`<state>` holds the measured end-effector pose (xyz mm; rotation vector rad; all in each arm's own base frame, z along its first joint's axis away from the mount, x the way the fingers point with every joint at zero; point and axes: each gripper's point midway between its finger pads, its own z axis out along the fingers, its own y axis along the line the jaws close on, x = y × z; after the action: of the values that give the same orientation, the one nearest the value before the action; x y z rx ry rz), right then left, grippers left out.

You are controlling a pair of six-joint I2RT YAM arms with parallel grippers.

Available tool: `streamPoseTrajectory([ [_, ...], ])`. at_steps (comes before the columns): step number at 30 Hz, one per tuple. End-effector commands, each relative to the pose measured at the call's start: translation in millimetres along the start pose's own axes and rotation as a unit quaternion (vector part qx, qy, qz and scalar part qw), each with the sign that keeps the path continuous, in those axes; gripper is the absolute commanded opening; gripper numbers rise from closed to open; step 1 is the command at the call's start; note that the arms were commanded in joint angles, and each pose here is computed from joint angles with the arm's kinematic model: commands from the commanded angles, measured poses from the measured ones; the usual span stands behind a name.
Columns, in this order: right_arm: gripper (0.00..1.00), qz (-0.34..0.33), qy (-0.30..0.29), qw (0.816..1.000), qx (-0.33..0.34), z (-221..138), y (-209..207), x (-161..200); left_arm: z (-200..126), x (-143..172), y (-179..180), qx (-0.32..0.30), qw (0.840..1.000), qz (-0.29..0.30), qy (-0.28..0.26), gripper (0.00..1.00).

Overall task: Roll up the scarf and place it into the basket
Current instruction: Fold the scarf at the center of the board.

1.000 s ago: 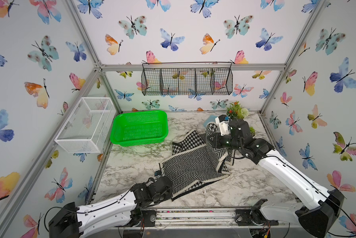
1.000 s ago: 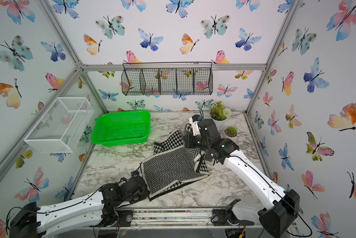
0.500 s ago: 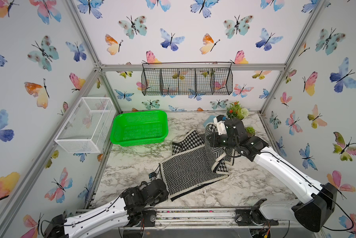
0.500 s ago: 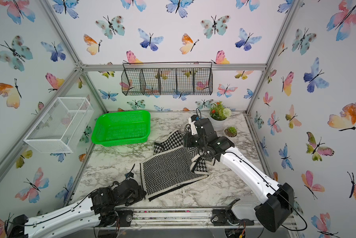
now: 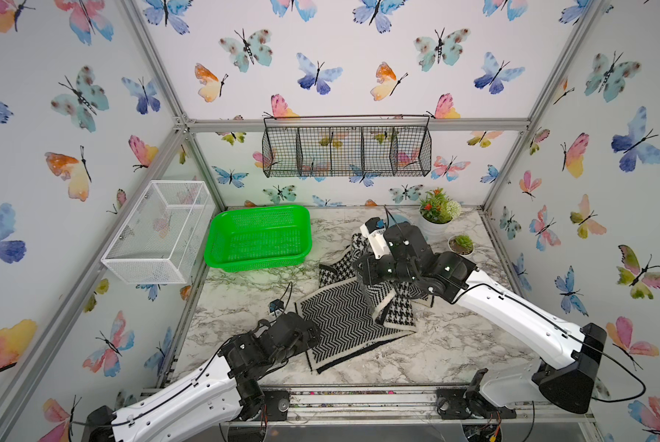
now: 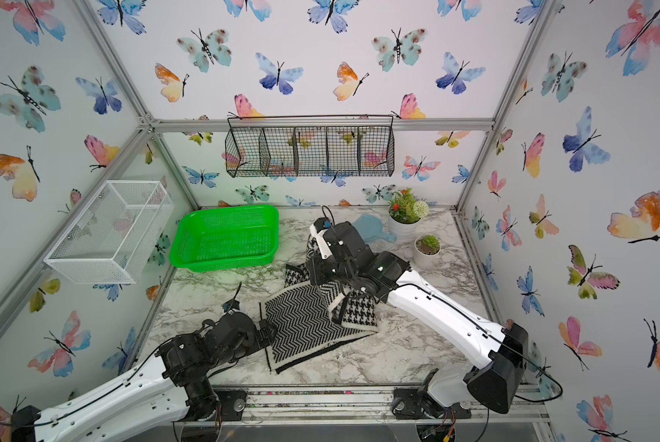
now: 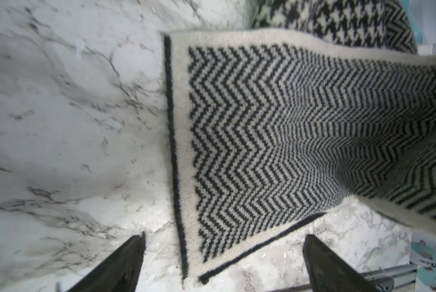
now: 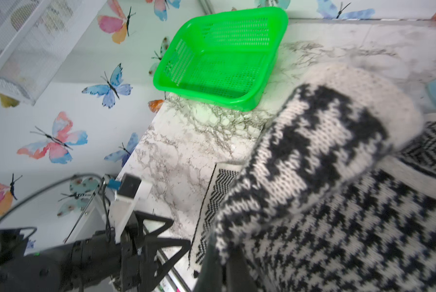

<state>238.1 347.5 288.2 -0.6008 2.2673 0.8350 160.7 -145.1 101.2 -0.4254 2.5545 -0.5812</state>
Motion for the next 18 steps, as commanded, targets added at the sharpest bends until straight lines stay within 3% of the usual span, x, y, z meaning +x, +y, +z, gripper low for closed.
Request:
streamPoseTrajectory([
  [1, 0.01, -0.019, 0.041, 0.999, 0.021, 12.4, 7.8, 25.2, 1.5, -13.6, 2.9, -0.013, 0.999, 0.033, -0.005, 0.98],
  [11, 0.01, -0.033, 0.093, 0.995, 0.003, 52.5, 37.4, 69.0, 4.6, -34.7, 7.4, -0.026, 0.999, 0.032, -0.009, 0.98],
  [18, 0.01, -0.018, 0.097, 0.995, -0.016, 81.3, 52.1, 79.2, 1.6, -40.9, 13.2, -0.022, 0.999, 0.021, -0.014, 0.98],
])
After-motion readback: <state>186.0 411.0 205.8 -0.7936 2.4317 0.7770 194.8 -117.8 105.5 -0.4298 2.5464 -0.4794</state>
